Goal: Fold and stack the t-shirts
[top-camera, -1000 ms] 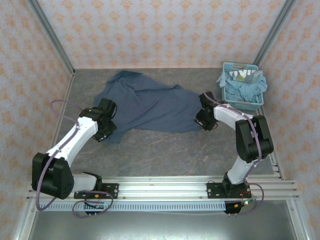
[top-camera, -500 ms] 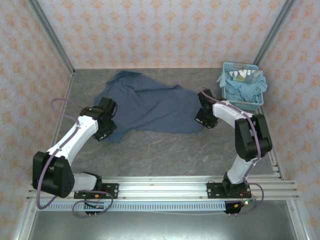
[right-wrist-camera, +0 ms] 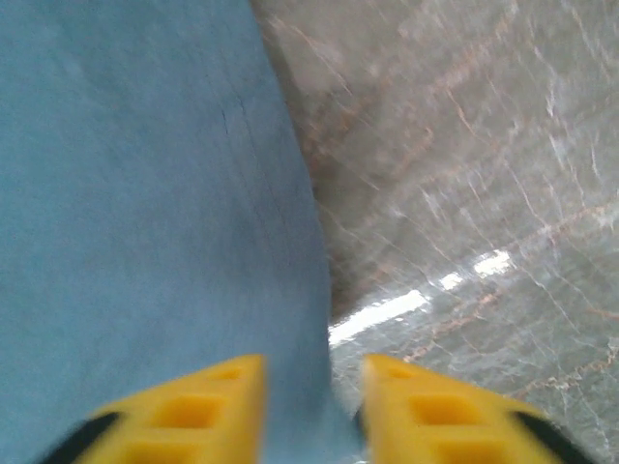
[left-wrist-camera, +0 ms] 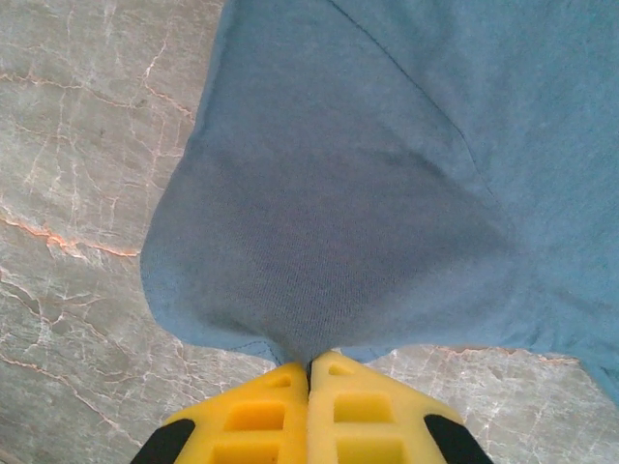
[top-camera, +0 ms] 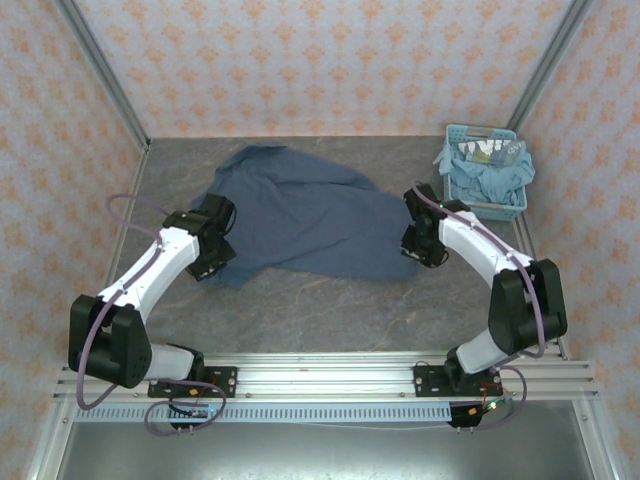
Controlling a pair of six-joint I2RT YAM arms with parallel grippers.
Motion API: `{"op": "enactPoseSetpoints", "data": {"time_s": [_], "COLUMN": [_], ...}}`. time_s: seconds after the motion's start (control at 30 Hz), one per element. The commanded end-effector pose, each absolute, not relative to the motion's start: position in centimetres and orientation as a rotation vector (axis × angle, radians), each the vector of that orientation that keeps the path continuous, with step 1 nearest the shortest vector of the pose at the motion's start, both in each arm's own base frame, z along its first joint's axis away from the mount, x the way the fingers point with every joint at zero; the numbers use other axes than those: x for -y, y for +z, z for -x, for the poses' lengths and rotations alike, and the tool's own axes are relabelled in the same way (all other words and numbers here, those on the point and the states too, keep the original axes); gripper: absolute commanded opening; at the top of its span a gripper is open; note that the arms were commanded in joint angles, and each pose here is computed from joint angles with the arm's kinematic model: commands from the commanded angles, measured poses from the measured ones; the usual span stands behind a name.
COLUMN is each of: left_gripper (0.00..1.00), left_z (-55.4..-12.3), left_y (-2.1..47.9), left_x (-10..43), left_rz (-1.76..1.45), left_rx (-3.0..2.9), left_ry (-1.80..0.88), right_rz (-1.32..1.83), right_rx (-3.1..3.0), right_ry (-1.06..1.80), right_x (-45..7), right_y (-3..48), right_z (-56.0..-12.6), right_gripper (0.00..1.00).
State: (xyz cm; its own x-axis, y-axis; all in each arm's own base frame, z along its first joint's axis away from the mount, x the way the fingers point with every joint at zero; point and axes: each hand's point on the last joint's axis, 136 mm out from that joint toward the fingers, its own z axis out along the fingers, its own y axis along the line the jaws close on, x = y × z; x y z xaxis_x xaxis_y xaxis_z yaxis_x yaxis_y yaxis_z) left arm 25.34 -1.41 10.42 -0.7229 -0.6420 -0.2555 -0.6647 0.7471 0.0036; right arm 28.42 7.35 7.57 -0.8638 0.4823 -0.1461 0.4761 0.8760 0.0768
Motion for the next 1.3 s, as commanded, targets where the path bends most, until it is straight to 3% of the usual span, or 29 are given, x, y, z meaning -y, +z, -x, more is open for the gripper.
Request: {"op": "enactPoseSetpoints", "data": {"time_s": [0.0, 0.27, 0.67, 0.77, 0.87, 0.97, 1.13, 1.27], "left_gripper": [0.00, 0.00, 0.00, 0.00, 0.00, 0.00, 0.00, 0.00], "left_z": [-25.7, -25.4, -25.9, -26.2, -26.7, -27.7, -30.0, -32.5], "left_y": [11.5, 11.5, 11.0, 11.1, 11.5, 12.4, 15.8, 21.7], "left_x": [1.4, 1.5, 1.9, 2.1, 2.4, 2.8, 3.3, 3.3], "left_rz": [0.996, 0.990, 0.982, 0.982, 0.968, 0.940, 0.922, 0.928], "left_rx": [-2.707, -2.711, -2.719, -2.711, -2.697, -2.672, -2.571, -2.398], "left_ry": [0.133, 0.120, 0.093, 0.072, 0.041, -0.013, -0.098, -0.185], "right_rz": [-0.824, -1.030, -1.080, -1.077, -1.050, -0.984, -0.808, -0.678], "right_rx": [-2.872, -2.894, -2.877, -2.894, -2.866, -2.812, -2.689, -2.556], "right_ry": [-0.023, 0.204, 0.257, 0.218, 0.228, 0.259, 0.313, 0.396], "right_x": [-5.9, -8.1, -9.8, -9.5, -9.6, -9.8, -10.4, -11.3], "right_y": [7.6, 5.4, 1.9, 0.9, 1.2, 3.3, 10.4, 18.0], "right_z": [-27.3, -23.2, -26.6, -26.7, -27.9, -29.7, -33.8, -37.1], "right_gripper": [0.52, 0.60, 0.62, 0.50, 0.21, 0.04, 0.00, 0.00]}}
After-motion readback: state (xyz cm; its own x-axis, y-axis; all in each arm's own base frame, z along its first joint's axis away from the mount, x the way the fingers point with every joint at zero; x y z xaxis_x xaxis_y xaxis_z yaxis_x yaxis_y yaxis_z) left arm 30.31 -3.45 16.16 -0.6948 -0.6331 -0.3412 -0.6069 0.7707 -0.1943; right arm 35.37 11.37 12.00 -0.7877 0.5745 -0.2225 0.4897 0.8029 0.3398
